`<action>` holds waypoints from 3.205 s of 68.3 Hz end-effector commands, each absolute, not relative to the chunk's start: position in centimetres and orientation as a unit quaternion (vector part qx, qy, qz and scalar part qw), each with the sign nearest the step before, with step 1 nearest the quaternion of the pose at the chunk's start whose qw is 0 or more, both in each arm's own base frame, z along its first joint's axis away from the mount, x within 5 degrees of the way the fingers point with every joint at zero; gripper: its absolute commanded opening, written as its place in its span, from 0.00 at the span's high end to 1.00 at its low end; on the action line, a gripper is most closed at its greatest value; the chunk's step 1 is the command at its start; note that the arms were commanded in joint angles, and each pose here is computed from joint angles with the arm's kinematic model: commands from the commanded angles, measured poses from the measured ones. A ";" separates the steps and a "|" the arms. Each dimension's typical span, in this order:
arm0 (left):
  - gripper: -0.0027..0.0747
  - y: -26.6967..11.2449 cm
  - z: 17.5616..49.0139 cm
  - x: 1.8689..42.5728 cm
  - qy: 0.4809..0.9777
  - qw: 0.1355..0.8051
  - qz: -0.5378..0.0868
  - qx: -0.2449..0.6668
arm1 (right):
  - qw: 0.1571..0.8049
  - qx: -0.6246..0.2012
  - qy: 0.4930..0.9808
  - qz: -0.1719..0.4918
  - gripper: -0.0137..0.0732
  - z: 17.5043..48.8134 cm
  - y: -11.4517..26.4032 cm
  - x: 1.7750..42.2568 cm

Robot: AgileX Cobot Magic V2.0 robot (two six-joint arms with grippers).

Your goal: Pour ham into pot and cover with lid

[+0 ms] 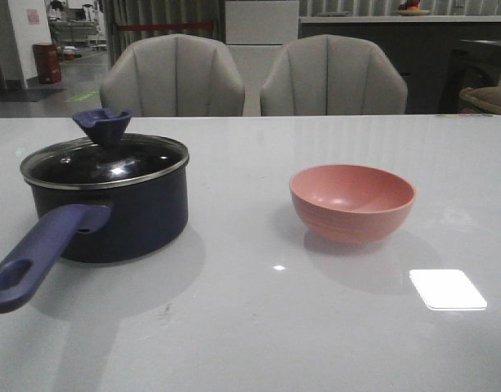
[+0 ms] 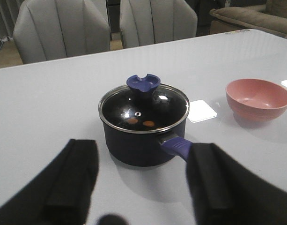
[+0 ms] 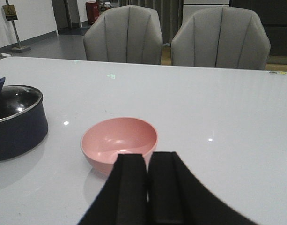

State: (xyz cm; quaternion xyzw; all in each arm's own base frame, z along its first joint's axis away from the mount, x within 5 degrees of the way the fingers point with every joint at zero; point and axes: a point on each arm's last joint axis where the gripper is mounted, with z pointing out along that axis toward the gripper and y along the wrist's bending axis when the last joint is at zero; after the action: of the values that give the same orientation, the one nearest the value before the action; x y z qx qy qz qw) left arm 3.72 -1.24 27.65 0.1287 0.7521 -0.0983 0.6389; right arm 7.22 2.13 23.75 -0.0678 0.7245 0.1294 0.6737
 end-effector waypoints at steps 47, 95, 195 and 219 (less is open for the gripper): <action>0.82 -1.3 29.4 3.8 0.704 0.691 -0.112 0.122 | 0.711 -0.060 0.690 0.121 0.67 25.4 1.9 7.3; 0.82 -0.1 20.9 5.5 0.662 0.749 -0.013 0.001 | 0.711 -0.060 0.690 0.121 0.67 25.4 1.9 7.3; 0.82 -0.1 20.9 5.5 0.662 0.749 -0.013 0.001 | 0.748 -0.050 0.658 0.078 0.67 21.1 1.0 5.4; 0.82 -0.1 20.9 5.5 0.662 0.749 -0.013 0.001 | 0.752 -0.049 0.652 0.079 0.67 21.2 1.0 5.3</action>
State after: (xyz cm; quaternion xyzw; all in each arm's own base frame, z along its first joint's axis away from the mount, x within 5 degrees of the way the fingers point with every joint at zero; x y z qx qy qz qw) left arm 5.62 -0.13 20.82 0.0054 0.6902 -0.0113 0.7235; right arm 5.57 1.09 20.19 -0.0523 0.6919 0.0830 0.7153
